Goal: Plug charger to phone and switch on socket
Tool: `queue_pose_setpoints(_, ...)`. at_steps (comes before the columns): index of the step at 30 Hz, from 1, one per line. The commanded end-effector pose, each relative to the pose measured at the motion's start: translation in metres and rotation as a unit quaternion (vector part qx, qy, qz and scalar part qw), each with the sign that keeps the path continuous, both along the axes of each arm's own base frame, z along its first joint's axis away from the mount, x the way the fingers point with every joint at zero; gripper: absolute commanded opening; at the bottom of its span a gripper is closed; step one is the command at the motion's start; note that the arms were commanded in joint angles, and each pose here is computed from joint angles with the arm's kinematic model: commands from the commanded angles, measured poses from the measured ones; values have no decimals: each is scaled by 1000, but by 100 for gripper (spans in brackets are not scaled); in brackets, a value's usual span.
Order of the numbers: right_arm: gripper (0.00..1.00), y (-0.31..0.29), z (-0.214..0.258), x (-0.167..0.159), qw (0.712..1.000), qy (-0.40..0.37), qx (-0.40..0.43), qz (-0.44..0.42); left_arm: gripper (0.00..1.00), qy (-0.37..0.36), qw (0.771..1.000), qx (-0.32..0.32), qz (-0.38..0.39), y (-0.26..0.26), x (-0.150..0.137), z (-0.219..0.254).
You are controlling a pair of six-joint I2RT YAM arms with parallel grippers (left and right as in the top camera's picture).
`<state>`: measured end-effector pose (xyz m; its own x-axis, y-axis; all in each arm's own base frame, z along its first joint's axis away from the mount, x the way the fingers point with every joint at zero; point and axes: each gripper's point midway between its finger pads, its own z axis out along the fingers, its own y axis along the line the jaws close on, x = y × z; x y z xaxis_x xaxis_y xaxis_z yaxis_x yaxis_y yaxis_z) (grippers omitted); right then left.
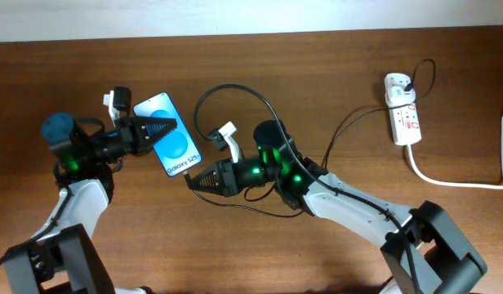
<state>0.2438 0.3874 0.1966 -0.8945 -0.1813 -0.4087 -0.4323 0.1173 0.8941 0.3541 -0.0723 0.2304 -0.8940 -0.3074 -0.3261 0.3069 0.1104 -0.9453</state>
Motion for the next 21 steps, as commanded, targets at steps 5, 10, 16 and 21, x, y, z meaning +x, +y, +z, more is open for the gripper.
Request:
queue_pose_setpoints(5, 4, -8, -5, 25, 999, -5, -7, -47, 0, -4, 1000, -1, -22, -3, -7, 9)
queue_pose_setpoints(10, 4, -8, -4, 25, 999, -7, -5, -46, 0, -2, 1000, -2, -22, -3, -7, 9)
queue_pose_setpoints(16, 4, -5, 10, 24, 999, -28, 22, -35, 0, -3, 1000, -1, -22, -3, -7, 9)
queue_pose_setpoints(21, 4, -6, 3, 22, 999, -3, 7, -36, 0, -2, 1000, -2, -22, -3, -7, 9)
